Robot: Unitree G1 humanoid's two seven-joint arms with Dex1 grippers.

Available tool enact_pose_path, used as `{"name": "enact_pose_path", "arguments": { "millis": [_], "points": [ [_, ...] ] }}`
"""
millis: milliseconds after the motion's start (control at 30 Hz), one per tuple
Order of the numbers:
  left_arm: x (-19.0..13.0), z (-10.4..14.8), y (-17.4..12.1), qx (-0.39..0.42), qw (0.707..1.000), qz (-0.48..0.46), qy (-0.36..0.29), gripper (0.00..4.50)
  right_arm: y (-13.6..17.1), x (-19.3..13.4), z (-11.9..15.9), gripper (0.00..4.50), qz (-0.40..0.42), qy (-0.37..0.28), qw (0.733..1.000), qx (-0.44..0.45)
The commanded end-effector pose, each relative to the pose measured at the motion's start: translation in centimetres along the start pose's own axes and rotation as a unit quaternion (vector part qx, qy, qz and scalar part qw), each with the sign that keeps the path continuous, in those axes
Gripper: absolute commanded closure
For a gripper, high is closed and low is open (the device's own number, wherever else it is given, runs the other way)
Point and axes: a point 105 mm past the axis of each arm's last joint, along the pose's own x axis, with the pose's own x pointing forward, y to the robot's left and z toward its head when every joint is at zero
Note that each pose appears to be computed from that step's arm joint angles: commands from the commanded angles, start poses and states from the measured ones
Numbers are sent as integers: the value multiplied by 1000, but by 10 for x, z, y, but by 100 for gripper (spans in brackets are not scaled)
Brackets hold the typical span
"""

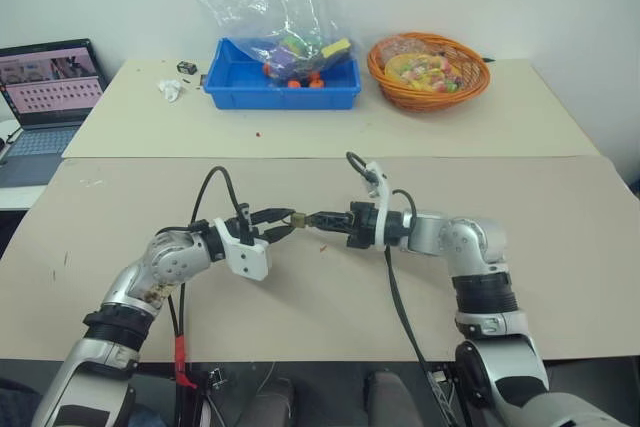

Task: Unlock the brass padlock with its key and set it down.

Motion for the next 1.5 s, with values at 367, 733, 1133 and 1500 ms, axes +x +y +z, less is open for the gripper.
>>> {"name": "enact_pose_path", "arguments": {
  "millis": [367, 733, 1133, 1500],
  "points": [
    [0, 9, 17, 21, 999, 36, -17, 368, -26, 1, 4, 445, -70, -2, 994, 79],
    [0, 8, 18, 21, 999, 37, -16, 368, -7, -2, 19, 325, -49, -36, 997, -42],
    [-1, 8, 19, 21, 999, 38, -17, 368, 6, -15, 43, 123, -21, -88, 995, -51],
    [-1, 8, 19, 21, 999, 37, -17, 368, 32, 0, 4, 123, 22, -29, 995, -93]
  ]
}}
